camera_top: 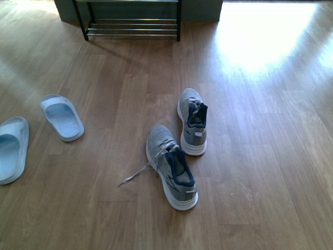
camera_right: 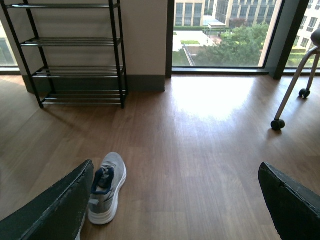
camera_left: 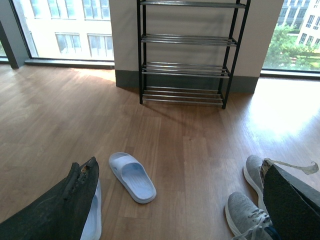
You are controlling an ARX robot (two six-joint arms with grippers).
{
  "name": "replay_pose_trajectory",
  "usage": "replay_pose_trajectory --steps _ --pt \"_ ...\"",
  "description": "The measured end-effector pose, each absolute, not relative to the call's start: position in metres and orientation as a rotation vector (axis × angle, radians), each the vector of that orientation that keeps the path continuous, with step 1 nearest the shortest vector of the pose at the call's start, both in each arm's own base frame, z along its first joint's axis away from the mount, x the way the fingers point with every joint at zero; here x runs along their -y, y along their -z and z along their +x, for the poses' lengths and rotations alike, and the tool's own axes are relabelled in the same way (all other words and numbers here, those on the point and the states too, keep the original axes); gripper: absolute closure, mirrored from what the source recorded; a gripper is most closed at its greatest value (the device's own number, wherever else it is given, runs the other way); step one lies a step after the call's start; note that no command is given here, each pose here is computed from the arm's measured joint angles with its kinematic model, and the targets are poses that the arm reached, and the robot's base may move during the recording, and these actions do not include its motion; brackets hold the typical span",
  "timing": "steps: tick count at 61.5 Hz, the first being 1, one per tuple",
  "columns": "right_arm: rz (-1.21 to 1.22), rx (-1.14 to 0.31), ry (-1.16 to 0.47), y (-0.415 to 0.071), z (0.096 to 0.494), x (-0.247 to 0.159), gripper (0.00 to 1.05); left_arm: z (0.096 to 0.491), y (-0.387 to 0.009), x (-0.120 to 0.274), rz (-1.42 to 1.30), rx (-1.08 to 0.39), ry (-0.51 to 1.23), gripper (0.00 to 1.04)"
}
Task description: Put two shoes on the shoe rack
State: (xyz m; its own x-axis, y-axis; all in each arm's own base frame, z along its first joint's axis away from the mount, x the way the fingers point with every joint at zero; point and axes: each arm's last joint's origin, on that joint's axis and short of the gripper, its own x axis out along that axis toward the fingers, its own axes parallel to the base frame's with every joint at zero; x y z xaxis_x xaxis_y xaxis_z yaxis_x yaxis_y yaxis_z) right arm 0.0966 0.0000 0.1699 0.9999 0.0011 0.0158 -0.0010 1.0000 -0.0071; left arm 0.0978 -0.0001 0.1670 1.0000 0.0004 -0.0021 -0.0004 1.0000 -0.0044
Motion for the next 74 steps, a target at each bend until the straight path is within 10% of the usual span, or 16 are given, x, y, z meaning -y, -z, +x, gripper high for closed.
replay_pose_trajectory --steps 17,29,43,74 --pt "-0.007 0.015 0.003 -0.170 0.097 0.000 0.09 0.098 -0.167 0.000 -0.009 -0.004 -0.003 0.09" --pt "-0.007 0.015 0.000 -0.170 0.097 0.000 0.09 0.109 -0.161 0.009 -0.293 -0.227 -0.379 0.09" --pt "-0.007 0.015 0.000 -0.170 0.097 0.000 0.09 0.178 -0.165 0.036 -0.520 -0.398 -0.228 0.09" --pt "-0.007 0.015 0.000 -0.170 0.097 0.000 0.09 0.281 0.003 0.090 -0.362 -1.079 -0.244 0.09"
